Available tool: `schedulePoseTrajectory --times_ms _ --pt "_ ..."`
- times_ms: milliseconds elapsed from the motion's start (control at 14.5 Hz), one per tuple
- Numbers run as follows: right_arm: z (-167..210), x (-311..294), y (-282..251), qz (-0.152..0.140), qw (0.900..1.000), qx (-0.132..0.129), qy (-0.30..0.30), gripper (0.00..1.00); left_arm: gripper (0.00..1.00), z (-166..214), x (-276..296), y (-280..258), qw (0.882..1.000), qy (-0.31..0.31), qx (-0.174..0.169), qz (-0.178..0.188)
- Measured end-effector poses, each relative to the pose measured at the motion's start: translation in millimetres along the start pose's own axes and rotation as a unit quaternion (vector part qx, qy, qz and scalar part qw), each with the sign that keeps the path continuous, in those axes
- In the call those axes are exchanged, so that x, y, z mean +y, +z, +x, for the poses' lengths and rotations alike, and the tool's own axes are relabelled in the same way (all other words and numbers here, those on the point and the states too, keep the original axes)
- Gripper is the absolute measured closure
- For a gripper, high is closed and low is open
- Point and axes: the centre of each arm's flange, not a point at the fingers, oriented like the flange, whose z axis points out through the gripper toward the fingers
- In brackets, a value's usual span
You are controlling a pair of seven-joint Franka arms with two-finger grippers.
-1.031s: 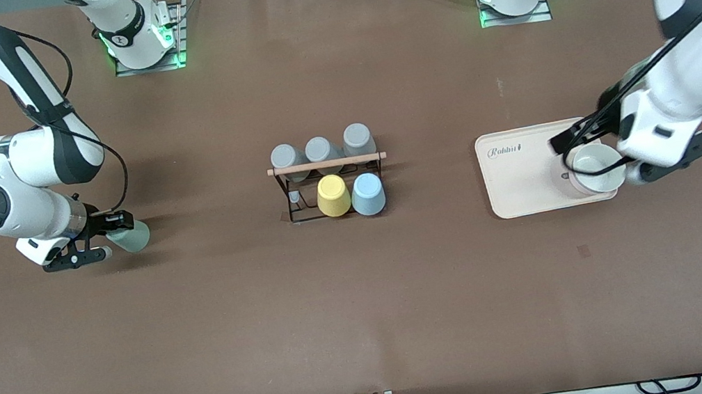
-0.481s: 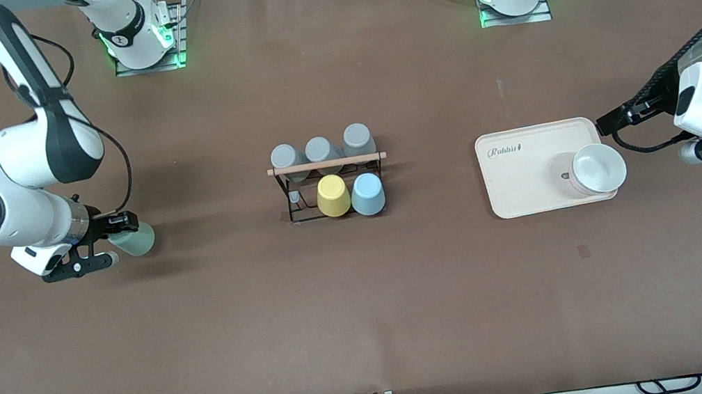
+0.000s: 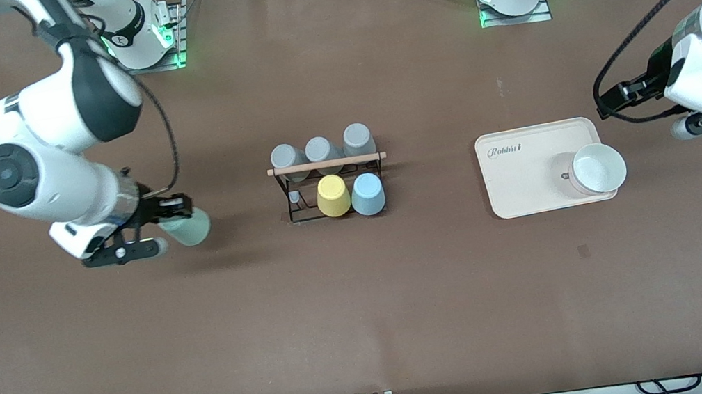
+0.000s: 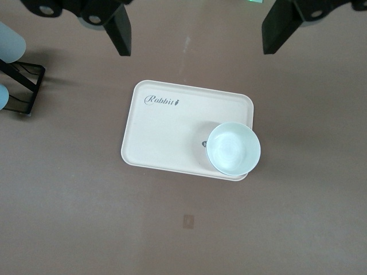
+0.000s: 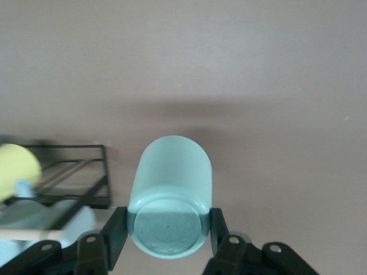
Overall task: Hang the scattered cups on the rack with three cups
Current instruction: 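Lift the pale green cup and carry it to the rack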
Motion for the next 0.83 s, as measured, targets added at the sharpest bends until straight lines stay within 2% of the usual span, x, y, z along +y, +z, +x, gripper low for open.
schedulePoseTrajectory --times_ms 138,412,825 --pt "-1.6 -40.3 3.6 0.002 1.0 0.003 0.024 0.37 0.0 -0.7 1.2 -4.1 1.0 0.001 0.013 -0.003" --pt "-8.3 -112.8 19.4 0.006 0.998 0.004 0.068 0.37 0.0 0.6 1.1 -1.1 1.0 0.001 0.015 -0.004" --pt "-23.9 -170.2 34.7 0.002 0.995 -0.004 0.101 0.37 0.0 -0.6 3.2 -0.6 1.0 0.003 0.019 -0.005"
